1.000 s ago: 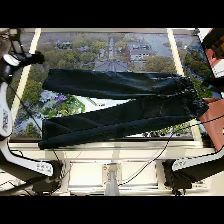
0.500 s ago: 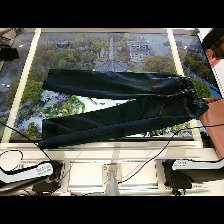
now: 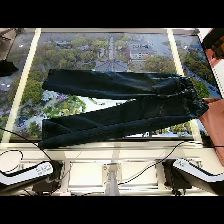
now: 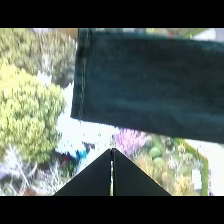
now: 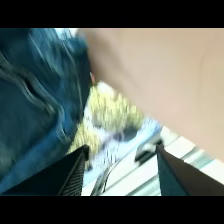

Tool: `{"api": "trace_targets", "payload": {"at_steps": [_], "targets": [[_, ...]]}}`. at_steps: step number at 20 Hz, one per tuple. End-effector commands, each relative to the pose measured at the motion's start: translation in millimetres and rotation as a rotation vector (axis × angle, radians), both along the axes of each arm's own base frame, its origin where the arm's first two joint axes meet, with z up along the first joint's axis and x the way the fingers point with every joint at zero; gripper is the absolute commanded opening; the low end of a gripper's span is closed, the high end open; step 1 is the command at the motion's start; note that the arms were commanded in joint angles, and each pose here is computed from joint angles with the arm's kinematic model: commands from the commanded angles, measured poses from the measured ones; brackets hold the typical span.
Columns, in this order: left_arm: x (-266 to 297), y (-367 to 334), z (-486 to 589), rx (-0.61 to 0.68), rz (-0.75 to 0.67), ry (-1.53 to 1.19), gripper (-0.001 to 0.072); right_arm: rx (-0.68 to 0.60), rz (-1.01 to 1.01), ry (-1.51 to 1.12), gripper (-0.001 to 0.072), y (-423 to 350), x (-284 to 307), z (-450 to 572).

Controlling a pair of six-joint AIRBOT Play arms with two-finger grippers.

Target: Fold the clothes and pants, and hang the long-sleeved shirts on hangers.

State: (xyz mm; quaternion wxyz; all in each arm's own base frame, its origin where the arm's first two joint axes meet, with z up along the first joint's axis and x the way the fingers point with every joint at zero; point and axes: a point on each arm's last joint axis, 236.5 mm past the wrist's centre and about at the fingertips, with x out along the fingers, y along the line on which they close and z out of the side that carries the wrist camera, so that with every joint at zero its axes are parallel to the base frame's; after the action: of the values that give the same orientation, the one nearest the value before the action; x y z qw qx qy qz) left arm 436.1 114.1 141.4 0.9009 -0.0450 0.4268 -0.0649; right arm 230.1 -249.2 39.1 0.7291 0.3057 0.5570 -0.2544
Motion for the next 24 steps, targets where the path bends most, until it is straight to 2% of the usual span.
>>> {"api": "trace_targets", "payload": {"at_steps": [1,4,8,11,16,21,22,24], "targets": [[-10.0,-3.2,-26.8,-0.023,-0.011,0.061,0.0030,0.122,-0.019,-0.025,0.0500,31.7,-11.6,-50.4],[-16.8,-6.1,-50.7,-0.049,-0.005,0.108,0.0030,0.097,-0.093,-0.158,0.0500,20.2,17.2,-62.8],[-19.6,-9.0,-74.8,-0.082,-0.005,0.163,0.0030,0.221,-0.106,-0.198,0.0505,29.1,38.0,-88.6],[-12.2,-18.5,-81.3,-0.155,-0.002,0.163,0.0030,0.270,-0.139,-0.298,0.0521,25.2,65.2,-97.7],[-3.4,-31.3,-84.5,-0.243,-0.006,0.152,0.0031,0.276,-0.196,-0.326,0.0522,12.3,76.7,-118.6],[-2.8,-32.4,-84.8,-0.283,0.038,0.167,0.0031,0.263,-0.120,-0.342,0.0517,18.7,90.0,-129.5],[-2.1,-35.1,-83.1,-0.302,0.043,0.165,0.0031,0.254,-0.103,-0.343,0.0504,21.1,93.9,-129.6],[1.2,-38.4,-76.5,-0.353,0.069,0.151,0.0030,0.241,-0.076,-0.344,0.0379,27.7,102.3,-129.8]]}}
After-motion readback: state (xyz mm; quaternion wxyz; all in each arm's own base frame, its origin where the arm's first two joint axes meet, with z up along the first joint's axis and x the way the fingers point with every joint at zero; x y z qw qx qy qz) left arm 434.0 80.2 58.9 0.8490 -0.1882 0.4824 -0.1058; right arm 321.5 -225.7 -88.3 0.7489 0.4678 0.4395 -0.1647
